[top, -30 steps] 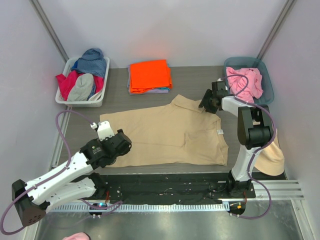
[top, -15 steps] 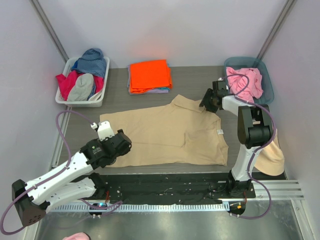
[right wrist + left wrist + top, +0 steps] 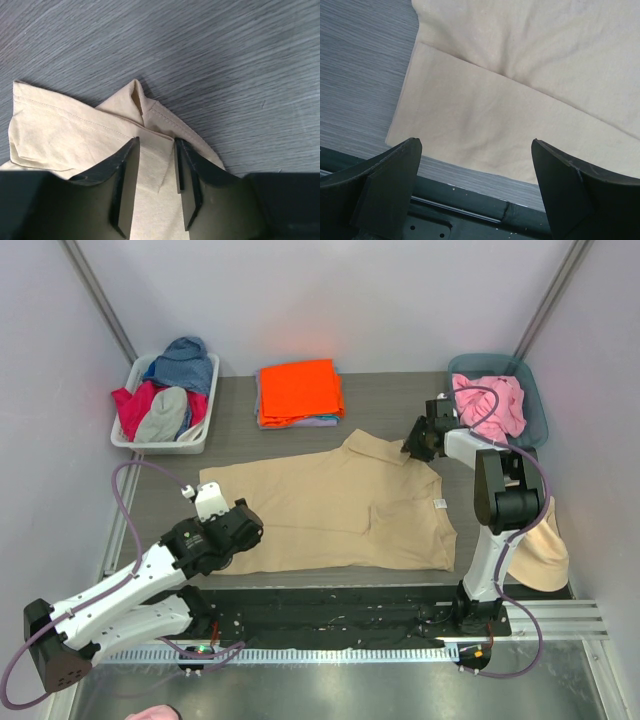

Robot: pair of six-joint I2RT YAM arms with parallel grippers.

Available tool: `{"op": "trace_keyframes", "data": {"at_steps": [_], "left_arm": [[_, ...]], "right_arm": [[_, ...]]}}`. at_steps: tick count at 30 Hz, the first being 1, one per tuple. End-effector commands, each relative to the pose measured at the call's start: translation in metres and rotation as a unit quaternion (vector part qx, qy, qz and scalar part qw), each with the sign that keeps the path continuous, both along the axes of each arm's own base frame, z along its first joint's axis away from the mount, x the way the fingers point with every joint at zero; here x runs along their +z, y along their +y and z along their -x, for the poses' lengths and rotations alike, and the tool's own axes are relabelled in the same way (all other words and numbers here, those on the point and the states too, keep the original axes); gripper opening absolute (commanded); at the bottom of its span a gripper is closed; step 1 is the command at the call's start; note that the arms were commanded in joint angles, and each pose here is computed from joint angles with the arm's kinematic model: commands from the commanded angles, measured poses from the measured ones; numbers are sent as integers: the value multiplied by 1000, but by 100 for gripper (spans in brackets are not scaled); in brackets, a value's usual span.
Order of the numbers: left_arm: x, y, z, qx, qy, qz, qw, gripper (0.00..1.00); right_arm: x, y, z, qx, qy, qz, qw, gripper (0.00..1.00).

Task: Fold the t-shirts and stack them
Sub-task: Fold the tshirt

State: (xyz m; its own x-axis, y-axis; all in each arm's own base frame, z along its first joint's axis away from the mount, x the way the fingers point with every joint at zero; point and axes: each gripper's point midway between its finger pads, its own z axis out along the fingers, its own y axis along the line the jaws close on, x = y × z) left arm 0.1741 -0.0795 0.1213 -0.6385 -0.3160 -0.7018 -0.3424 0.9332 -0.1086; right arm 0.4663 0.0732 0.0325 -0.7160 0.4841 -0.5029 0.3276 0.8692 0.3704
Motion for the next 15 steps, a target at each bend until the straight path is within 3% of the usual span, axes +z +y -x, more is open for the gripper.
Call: {"op": "trace_keyframes", "data": {"at_steps": [1,6,9,10,13,15], "left_arm": [[3,-1,-3,4,-11,2,1000,97],[6,-1,-5,4,-13,2,1000,98],[10,-2,-6,2,-16,0,1000,97],[10,-2,-7,0,-17,-3,1000,98],[19,-2,-13,1,-31,-10,999,98],[33,-6,-24,-10,-49,-22,999,100]], "right_arm": [[13,-1,-16,0,-26,-2,1000,37],[11,-3,-17,-2,-24,-2,1000,31],[11,-3,-17,-1,-25,-3,1000,22],[11,-3,-17,-1,-25,-3,1000,14],[12,-3,-17,0,-26,-5,1000,3],[12,-2,-17,2,-27,-6,1000,1]]}}
